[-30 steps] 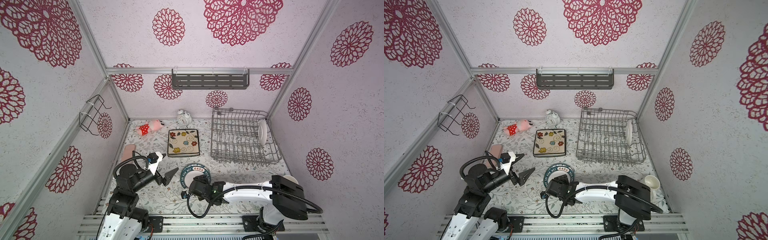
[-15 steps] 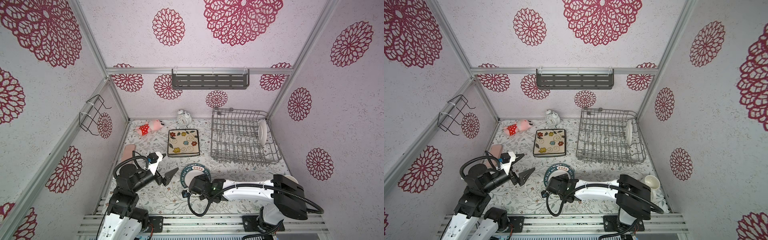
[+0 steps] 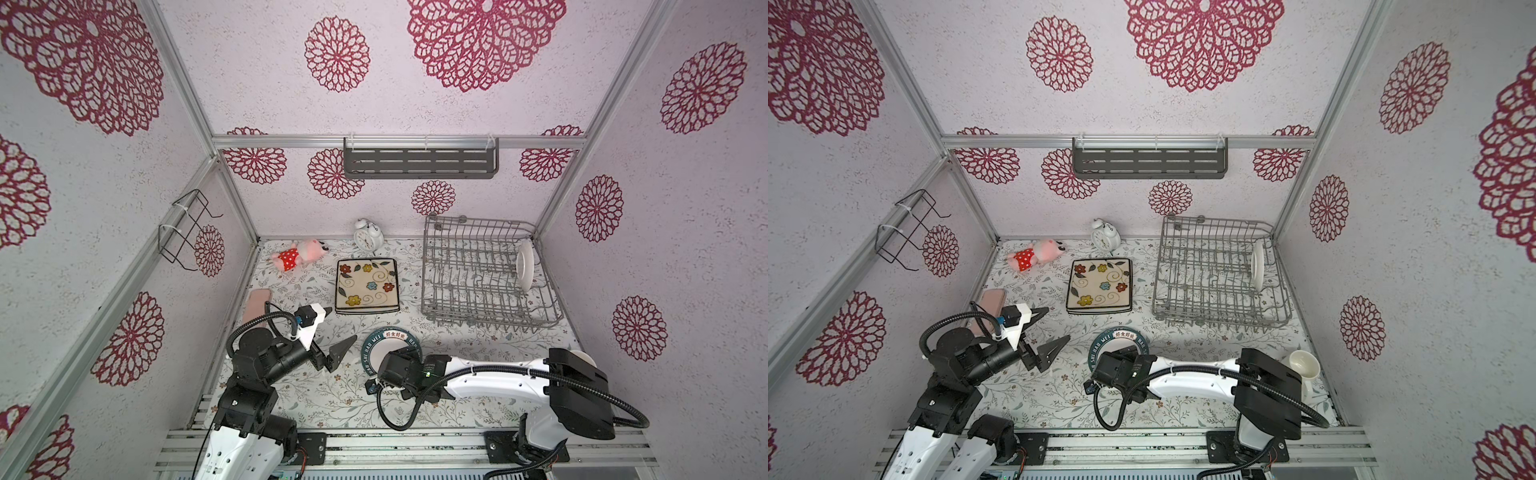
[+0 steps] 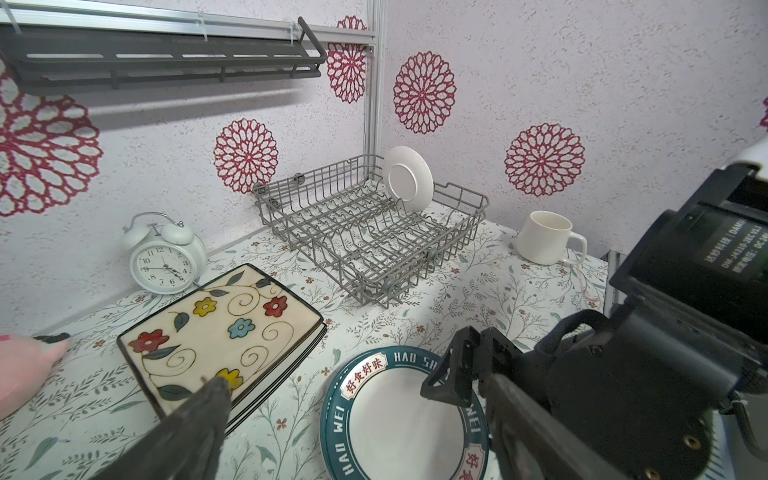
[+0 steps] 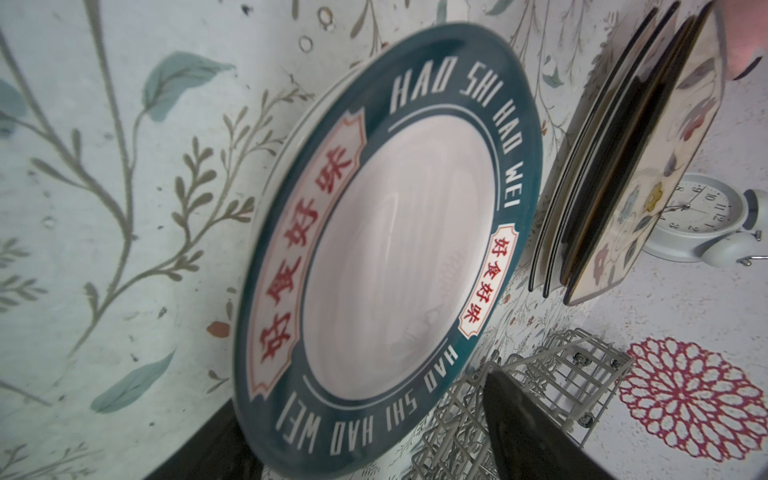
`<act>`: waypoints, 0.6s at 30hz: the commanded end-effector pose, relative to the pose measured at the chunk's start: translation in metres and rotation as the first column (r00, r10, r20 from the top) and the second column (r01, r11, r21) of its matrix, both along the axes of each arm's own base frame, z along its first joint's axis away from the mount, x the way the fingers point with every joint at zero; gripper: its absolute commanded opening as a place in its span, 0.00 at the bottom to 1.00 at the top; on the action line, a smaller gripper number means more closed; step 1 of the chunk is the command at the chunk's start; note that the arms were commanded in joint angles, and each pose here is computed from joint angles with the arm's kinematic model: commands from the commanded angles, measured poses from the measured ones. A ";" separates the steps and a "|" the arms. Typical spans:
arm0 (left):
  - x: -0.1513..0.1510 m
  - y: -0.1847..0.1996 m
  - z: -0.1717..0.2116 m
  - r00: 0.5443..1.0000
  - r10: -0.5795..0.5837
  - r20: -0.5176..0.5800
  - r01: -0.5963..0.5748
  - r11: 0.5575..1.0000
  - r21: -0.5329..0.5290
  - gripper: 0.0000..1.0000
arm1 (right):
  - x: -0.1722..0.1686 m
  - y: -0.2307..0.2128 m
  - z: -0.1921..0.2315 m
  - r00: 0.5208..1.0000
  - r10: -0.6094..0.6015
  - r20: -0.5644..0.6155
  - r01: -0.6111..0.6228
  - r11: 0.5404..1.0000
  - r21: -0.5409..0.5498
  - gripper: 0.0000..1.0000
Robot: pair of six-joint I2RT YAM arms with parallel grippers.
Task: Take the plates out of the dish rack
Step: 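Open the right gripper and move it back over the rack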
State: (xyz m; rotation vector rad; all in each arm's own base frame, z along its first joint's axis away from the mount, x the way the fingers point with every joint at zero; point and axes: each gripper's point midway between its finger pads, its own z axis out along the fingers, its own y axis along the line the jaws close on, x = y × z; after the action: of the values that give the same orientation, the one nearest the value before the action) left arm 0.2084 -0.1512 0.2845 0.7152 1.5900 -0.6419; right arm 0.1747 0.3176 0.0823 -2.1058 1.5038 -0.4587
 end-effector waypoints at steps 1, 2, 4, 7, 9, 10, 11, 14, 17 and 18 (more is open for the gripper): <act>-0.001 -0.001 -0.001 1.000 -0.013 0.013 0.013 1.000 0.000 0.97 | 0.003 0.000 0.019 1.000 -0.030 0.010 0.029 0.999 0.043 0.82; -0.001 -0.001 -0.001 1.000 -0.013 0.012 0.013 1.000 0.000 0.97 | 0.004 -0.001 0.019 0.999 -0.032 0.010 0.032 0.999 0.043 0.82; -0.001 -0.001 -0.001 1.000 -0.013 0.011 0.013 1.000 0.000 0.97 | 0.003 0.000 0.021 0.999 -0.036 0.005 0.036 0.998 0.046 0.82; -0.002 -0.001 -0.001 1.000 -0.013 0.013 0.013 1.000 0.000 0.97 | 0.002 -0.003 0.020 0.999 -0.042 -0.004 0.042 0.998 0.036 0.83; -0.002 -0.001 -0.001 1.000 -0.013 0.014 0.013 1.000 0.000 0.97 | 0.002 -0.004 0.021 0.999 -0.047 -0.007 0.048 0.998 0.034 0.84; -0.002 -0.001 -0.001 1.000 -0.013 0.011 0.013 1.000 0.000 0.97 | 0.001 -0.005 0.021 0.999 -0.050 -0.008 0.050 0.998 0.034 0.84; -0.002 -0.001 -0.001 1.000 -0.013 0.014 0.013 1.000 0.000 0.97 | 0.001 -0.006 0.021 0.999 -0.053 -0.009 0.054 0.998 0.034 0.84; -0.002 -0.001 0.000 1.000 -0.012 0.015 0.012 1.000 -0.001 0.97 | 0.002 -0.011 0.025 0.998 -0.064 -0.002 0.064 0.997 0.034 0.85; -0.002 -0.001 -0.001 1.000 -0.011 0.013 0.011 1.000 0.000 0.97 | 0.005 -0.016 0.036 0.995 -0.098 -0.006 0.098 0.993 0.065 0.85; -0.002 -0.001 -0.001 1.000 -0.012 0.013 0.012 1.000 0.000 0.97 | 0.006 -0.017 0.043 0.993 -0.115 -0.014 0.116 0.989 0.091 0.85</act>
State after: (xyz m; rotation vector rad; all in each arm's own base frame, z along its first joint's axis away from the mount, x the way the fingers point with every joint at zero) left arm 0.2081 -0.1511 0.2841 0.7155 1.5898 -0.6416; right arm 0.1732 0.3045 0.0905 -2.0855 1.5700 -0.4605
